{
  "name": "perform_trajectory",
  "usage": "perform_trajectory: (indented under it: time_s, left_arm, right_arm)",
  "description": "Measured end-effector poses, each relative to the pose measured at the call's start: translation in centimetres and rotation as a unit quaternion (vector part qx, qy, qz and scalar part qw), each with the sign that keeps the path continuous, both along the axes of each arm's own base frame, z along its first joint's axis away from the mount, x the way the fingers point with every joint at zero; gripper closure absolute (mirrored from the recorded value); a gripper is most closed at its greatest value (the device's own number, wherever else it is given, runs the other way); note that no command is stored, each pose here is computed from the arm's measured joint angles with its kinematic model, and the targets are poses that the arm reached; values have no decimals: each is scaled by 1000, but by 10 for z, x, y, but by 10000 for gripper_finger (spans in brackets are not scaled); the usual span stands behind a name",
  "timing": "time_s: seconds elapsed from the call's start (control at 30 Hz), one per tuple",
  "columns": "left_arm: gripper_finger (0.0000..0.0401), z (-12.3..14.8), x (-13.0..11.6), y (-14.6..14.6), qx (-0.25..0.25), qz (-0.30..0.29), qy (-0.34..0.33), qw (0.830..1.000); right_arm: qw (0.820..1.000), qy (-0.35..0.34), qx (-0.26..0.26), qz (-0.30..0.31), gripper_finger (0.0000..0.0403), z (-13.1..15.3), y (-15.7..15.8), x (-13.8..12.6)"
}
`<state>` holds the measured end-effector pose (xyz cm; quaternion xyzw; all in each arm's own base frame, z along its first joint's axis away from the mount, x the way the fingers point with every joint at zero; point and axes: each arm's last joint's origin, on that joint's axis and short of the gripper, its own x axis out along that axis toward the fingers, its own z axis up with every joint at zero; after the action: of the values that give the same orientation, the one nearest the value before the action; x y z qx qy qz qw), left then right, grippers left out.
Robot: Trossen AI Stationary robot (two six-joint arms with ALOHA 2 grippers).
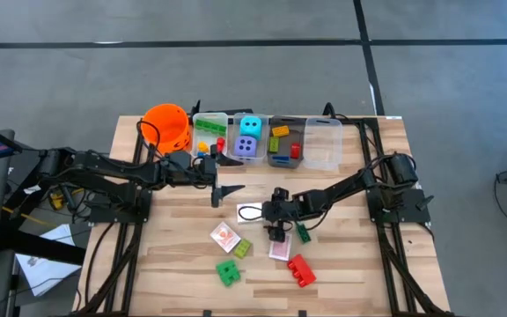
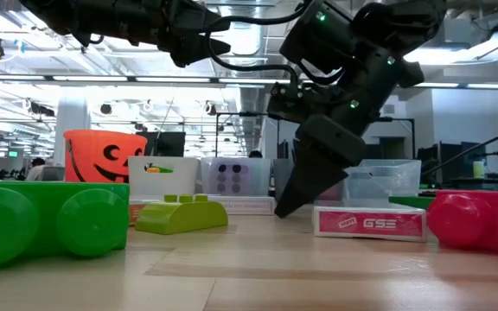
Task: Pick & Place Toys
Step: Put the top red deck of cards into the right transparent bin
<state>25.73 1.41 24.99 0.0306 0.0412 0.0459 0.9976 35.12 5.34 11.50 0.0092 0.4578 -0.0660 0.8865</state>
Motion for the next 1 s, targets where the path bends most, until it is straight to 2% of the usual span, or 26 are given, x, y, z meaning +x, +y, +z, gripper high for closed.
perform_trajectory:
  time_s: [0.5, 1.0]
  left_arm:
    - [71, 0, 0, 0, 0, 0, 0, 1000]
    - [70, 0, 0, 0, 0, 0, 0, 1000]
  right_arm:
    - [998, -15, -45, 39, 60, 1, -16, 6]
    - [988, -17, -92, 123, 61, 3, -17, 8]
